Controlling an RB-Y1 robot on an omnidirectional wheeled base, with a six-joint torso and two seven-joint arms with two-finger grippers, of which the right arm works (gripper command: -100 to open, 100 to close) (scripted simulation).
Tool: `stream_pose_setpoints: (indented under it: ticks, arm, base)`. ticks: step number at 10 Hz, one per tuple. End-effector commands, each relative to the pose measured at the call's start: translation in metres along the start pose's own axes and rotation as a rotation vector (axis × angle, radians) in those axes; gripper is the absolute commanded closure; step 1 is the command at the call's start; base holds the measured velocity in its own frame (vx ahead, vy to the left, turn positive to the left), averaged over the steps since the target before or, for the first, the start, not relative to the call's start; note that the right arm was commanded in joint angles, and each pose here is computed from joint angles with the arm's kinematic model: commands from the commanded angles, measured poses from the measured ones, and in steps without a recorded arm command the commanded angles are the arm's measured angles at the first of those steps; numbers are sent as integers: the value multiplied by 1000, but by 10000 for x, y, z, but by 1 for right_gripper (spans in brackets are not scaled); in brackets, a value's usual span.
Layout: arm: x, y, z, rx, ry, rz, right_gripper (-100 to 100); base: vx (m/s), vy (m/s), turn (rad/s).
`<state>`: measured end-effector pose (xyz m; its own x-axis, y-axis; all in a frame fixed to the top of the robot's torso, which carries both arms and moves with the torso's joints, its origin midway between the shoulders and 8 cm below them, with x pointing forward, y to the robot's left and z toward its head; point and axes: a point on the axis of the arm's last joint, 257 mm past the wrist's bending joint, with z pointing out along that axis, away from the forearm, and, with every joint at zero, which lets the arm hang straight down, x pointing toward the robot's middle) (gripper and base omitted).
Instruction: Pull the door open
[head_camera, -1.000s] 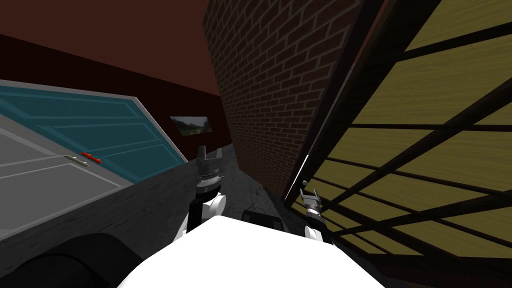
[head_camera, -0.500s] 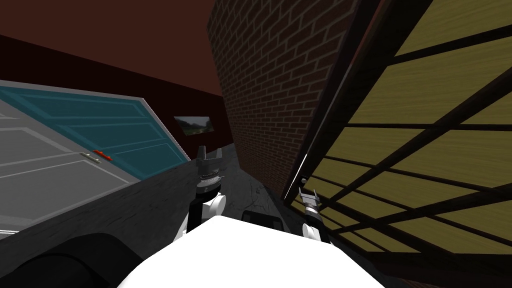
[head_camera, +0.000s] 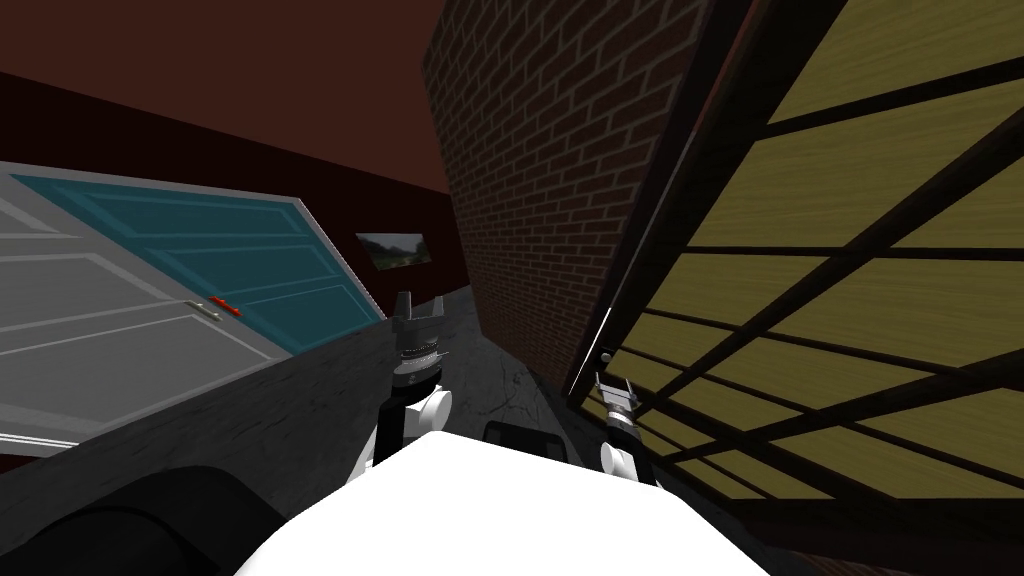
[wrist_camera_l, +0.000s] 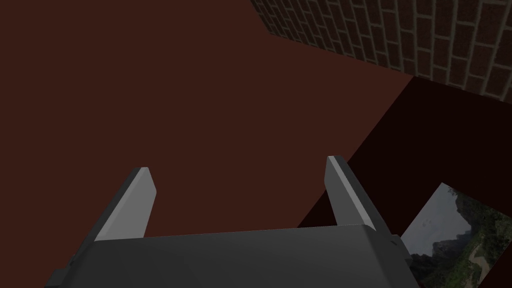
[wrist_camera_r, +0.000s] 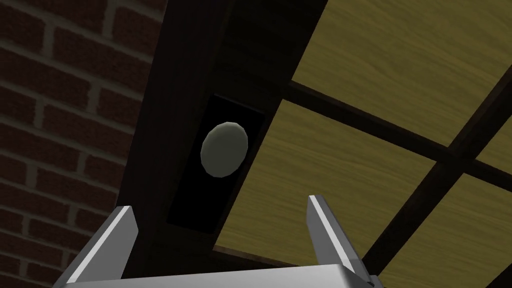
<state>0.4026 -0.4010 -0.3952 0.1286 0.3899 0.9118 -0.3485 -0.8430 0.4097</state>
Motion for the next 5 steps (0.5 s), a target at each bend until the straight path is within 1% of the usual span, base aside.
stream_pose_setpoints:
  ticks: [1, 2, 3, 5]
  arm:
    - [4, -26, 6, -4, -6, 69, -100]
    - [7, -46, 11, -8, -10, 111, -100]
    - [7, -46, 11, -8, -10, 125, -100]
    - [12, -85, 19, -14, -18, 217, -100]
  base:
    - [-45, -13, 32]
    - [-67, -12, 46]
    - [-54, -5, 15]
    - [-55, -15, 34]
